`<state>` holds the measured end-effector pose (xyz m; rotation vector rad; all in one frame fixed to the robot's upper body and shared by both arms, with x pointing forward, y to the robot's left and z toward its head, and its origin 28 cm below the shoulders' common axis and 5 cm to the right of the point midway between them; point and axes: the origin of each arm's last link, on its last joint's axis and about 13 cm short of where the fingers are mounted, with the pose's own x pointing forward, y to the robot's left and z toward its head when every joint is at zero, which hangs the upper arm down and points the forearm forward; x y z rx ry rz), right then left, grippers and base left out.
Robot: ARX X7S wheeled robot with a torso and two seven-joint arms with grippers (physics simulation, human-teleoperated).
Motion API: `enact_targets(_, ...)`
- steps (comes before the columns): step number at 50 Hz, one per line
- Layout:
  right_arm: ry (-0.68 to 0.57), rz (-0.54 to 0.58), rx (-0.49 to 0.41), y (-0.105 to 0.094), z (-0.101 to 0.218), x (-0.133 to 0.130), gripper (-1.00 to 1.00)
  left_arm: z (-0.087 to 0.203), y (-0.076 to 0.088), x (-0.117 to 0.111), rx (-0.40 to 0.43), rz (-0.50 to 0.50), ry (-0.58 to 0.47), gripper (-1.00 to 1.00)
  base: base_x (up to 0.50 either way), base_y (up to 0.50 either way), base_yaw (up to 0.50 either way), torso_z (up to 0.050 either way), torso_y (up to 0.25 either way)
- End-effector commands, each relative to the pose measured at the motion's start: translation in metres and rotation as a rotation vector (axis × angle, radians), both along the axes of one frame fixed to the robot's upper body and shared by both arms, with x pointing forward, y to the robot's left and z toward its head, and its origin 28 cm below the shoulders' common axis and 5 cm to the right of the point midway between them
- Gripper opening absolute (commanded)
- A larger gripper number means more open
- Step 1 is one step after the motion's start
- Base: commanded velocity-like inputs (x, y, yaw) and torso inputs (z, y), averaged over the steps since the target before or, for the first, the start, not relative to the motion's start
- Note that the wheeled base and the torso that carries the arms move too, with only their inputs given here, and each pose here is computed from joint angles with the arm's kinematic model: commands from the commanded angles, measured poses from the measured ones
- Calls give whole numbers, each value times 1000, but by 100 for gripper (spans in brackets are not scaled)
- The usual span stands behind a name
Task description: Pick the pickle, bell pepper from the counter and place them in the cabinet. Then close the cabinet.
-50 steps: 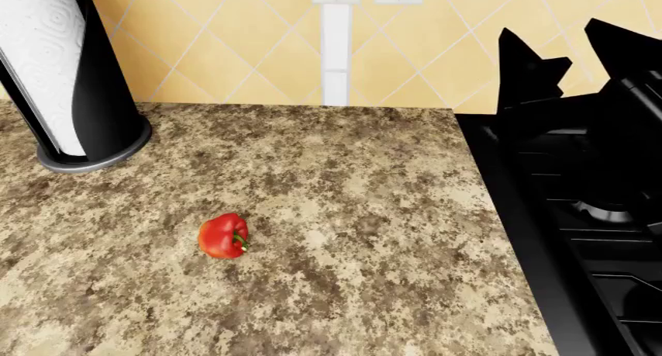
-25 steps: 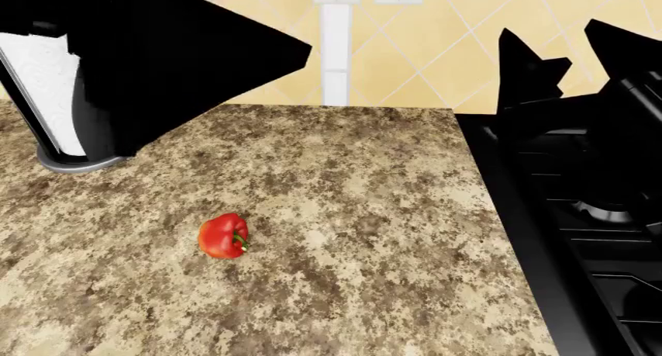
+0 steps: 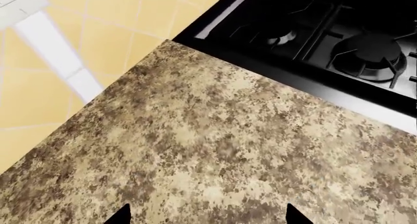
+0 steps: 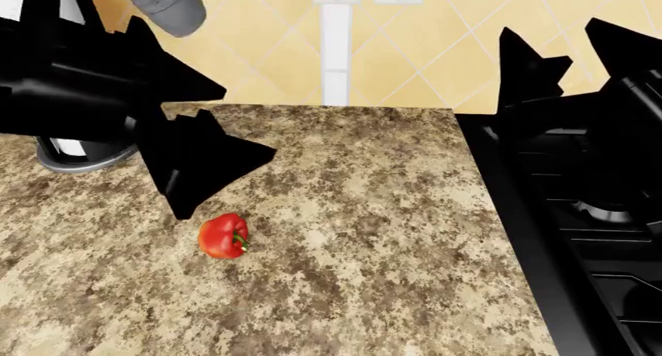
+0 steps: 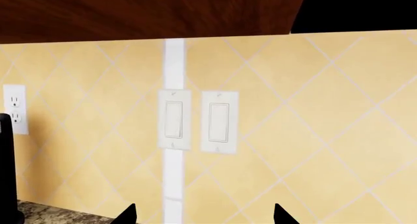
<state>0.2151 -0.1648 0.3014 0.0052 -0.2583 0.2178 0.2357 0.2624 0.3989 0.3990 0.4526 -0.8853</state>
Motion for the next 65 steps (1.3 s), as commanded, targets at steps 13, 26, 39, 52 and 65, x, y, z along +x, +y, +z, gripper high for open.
enact_targets(13, -3, -1, 1, 0, 1, -2, 100, -37, 5, 9, 115, 101, 38, 100, 0, 0, 0, 0, 0)
enact_targets(26, -1, -2, 0, -1, 0, -1, 100, -50, 12, 16, 136, 147, 80, 100, 0, 0, 0, 0, 0)
enact_targets(39, -1, 0, 1, 0, 0, -1, 100, -56, 13, 25, 120, 175, 105, 100, 0, 0, 0, 0, 0)
enact_targets(52, 0, 2, 1, 0, -1, 1, 100, -80, 15, 42, 115, 207, 171, 100, 0, 0, 0, 0, 0)
enact_targets(65, -1, -1, 2, 0, -1, 0, 100, -101, 16, 49, 161, 245, 217, 100, 0, 0, 0, 0, 0)
